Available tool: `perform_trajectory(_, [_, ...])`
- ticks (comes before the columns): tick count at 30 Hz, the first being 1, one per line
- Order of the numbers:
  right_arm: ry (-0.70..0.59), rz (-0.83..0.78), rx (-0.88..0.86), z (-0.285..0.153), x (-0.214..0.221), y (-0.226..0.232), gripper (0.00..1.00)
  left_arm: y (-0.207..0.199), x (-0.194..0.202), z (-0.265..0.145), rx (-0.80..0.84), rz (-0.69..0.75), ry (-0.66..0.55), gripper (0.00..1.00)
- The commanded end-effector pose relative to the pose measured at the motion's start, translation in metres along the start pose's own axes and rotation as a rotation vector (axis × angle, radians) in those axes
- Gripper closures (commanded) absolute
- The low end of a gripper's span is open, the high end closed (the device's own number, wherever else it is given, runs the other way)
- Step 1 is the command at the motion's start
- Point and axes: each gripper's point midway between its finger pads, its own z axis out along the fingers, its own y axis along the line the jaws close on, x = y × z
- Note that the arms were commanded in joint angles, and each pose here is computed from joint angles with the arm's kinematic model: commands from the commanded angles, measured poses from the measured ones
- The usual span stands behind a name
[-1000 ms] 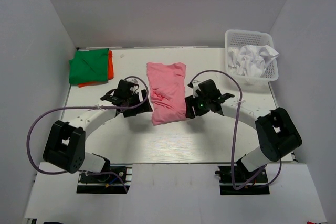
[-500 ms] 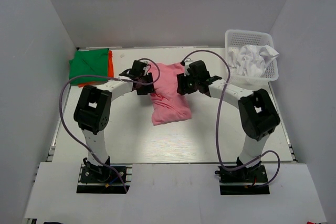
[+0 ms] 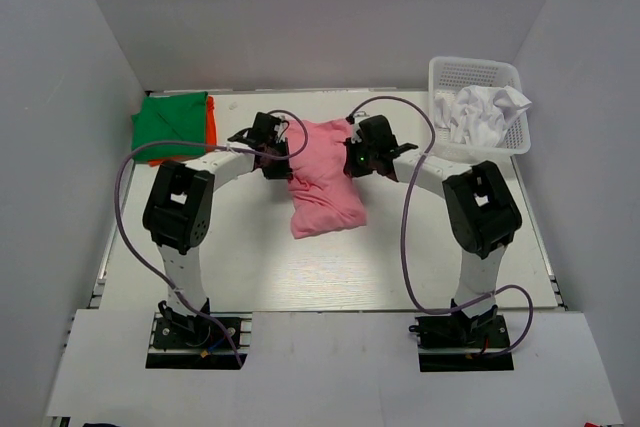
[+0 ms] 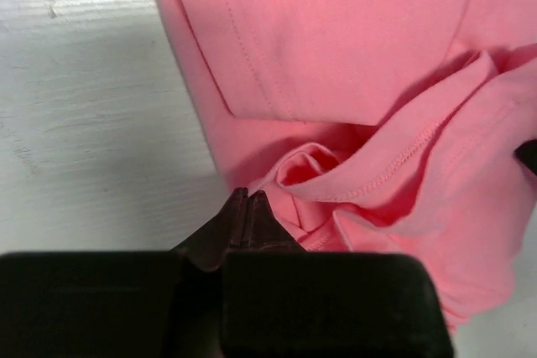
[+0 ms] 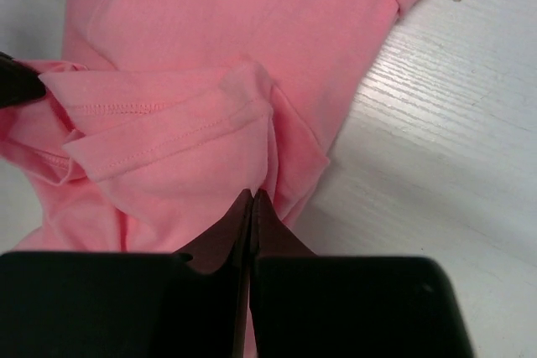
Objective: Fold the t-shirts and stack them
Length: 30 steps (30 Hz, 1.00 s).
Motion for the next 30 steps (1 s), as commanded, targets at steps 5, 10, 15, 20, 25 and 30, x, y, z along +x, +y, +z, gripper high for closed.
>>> perform_trajectory(5, [-0.22, 0.003, -0.02, -0.039, -0.055, 0.006, 1.0, -0.019, -0.043, -0.048, 0.028, 0.025, -0.149, 1.0])
perform_trajectory(10, [-0.208, 0.016, -0.042, -0.031, -0.055, 0.002, 1.0, -0.022, -0.063, -0.044, 0.011, 0.025, -0.181, 1.0])
perform_trajectory(15, [-0.191, 0.044, -0.03, -0.015, -0.056, -0.013, 1.0, -0.012, -0.067, -0.021, -0.054, 0.017, -0.156, 1.0])
perform_trajectory(20, [-0.139, 0.05, -0.061, 0.014, -0.047, -0.019, 1.0, 0.007, -0.074, 0.008, -0.155, -0.028, -0.114, 1.0])
perform_trajectory(25, [-0.12, 0.063, -0.044, 0.029, -0.047, -0.031, 0.78, 0.024, -0.085, 0.031, -0.226, -0.085, -0.093, 0.95])
perform_trajectory(30, [-0.136, 0.007, -0.04, 0.019, -0.066, -0.032, 0.1, 0.013, -0.102, 0.009, -0.177, -0.092, -0.13, 0.53])
